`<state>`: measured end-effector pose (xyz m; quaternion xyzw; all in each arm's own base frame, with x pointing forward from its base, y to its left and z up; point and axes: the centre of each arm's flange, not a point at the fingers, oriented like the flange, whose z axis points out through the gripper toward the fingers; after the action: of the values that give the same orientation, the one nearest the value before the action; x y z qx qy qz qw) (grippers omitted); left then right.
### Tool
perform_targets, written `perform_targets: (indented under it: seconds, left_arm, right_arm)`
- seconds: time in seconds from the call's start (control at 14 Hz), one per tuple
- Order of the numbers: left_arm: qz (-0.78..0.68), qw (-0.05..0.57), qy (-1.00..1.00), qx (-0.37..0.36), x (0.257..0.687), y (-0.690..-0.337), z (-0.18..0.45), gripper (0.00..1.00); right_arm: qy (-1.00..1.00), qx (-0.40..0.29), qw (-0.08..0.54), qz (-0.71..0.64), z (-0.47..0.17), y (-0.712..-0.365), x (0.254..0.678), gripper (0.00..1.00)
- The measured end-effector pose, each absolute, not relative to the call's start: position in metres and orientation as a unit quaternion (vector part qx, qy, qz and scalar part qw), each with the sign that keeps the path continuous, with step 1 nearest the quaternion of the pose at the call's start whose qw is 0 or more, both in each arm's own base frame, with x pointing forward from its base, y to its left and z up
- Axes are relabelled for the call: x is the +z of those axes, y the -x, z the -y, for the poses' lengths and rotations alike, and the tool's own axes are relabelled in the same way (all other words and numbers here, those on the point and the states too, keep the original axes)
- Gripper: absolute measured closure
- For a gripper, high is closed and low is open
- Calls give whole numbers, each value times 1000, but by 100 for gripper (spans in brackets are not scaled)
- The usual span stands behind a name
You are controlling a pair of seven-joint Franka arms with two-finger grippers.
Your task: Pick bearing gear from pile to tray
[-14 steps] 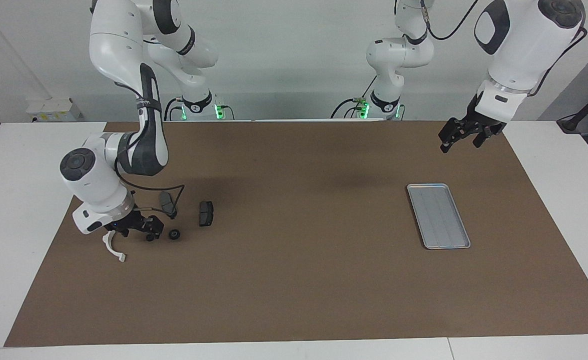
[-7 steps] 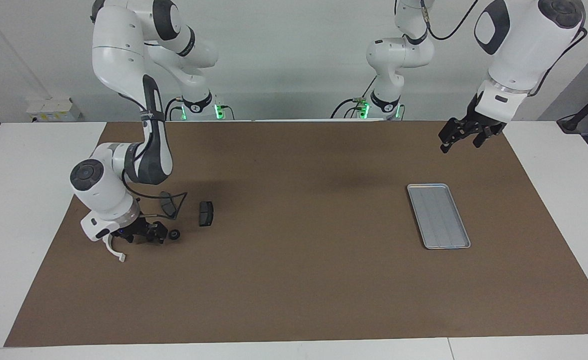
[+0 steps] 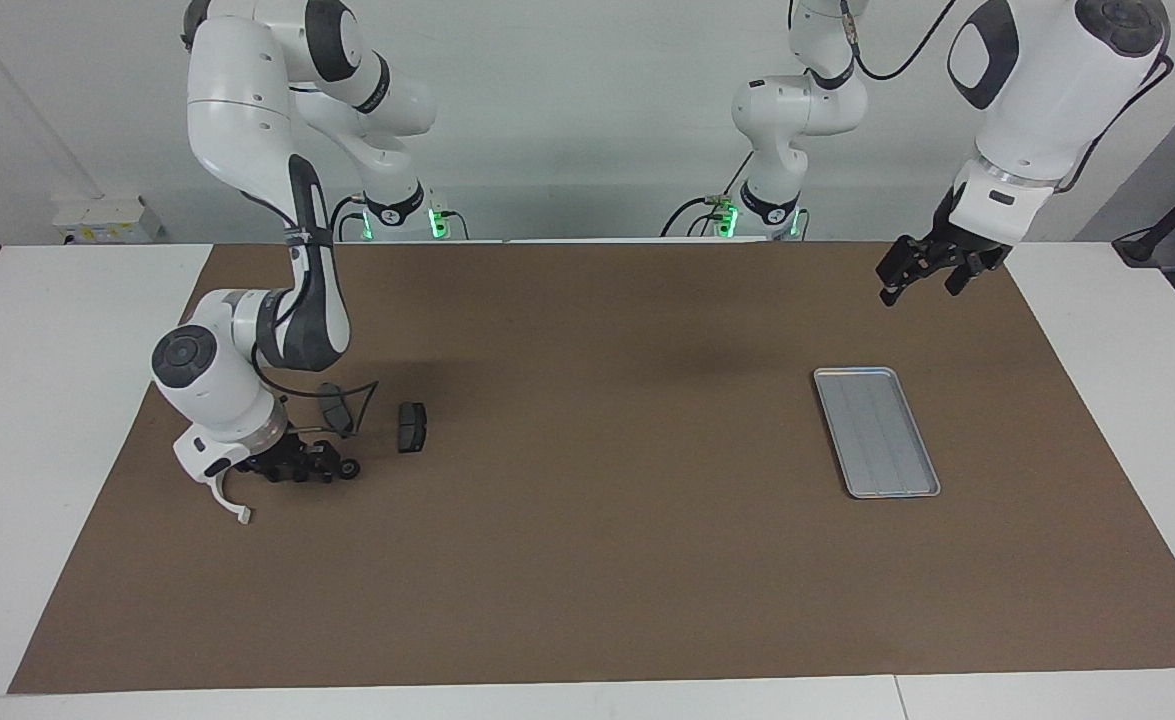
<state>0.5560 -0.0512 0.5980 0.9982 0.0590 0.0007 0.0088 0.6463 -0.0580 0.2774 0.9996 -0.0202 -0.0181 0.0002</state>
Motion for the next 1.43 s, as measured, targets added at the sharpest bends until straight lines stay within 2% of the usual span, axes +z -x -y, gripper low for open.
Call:
perform_targets:
  seconds: [0.07,0.21,0.29,0.5,0.64,0.93,1.07,1.22,1.43]
  left_arm:
    - [-59,9,-998,1,598,-556,51,0]
    - [-59,9,-998,1,598,-556,51,0]
    - [-59,9,-998,1,598,-556,51,0]
    - [-59,9,-998,0,598,-556,51,0]
    - [-59,9,-998,0,598,-556,51,0]
    - [-59,9,-998,0,598,-556,51,0]
    - [-59,9,-998,0,598,-556,51,0]
    - [-59,9,-998,0,598,-556,51,0]
    - [-59,9,-998,0,598,-556,51,0]
  right_arm:
    - [-1000,-19,0,18,58,-645,277,10]
    - [-1000,-18,0,18,58,-644,280,20]
    - [-1000,-19,0,17,58,-643,280,20]
    - [-1000,-15,1,17,59,-643,286,49]
    - [-1000,-14,3,19,63,-642,288,75]
    - [-1000,-12,2,16,60,-644,289,76]
    - [-1000,-13,2,10,50,-651,303,76]
    - [-1000,-9,1,8,34,-667,344,76]
    - [-1000,15,-1,8,-6,-687,433,76]
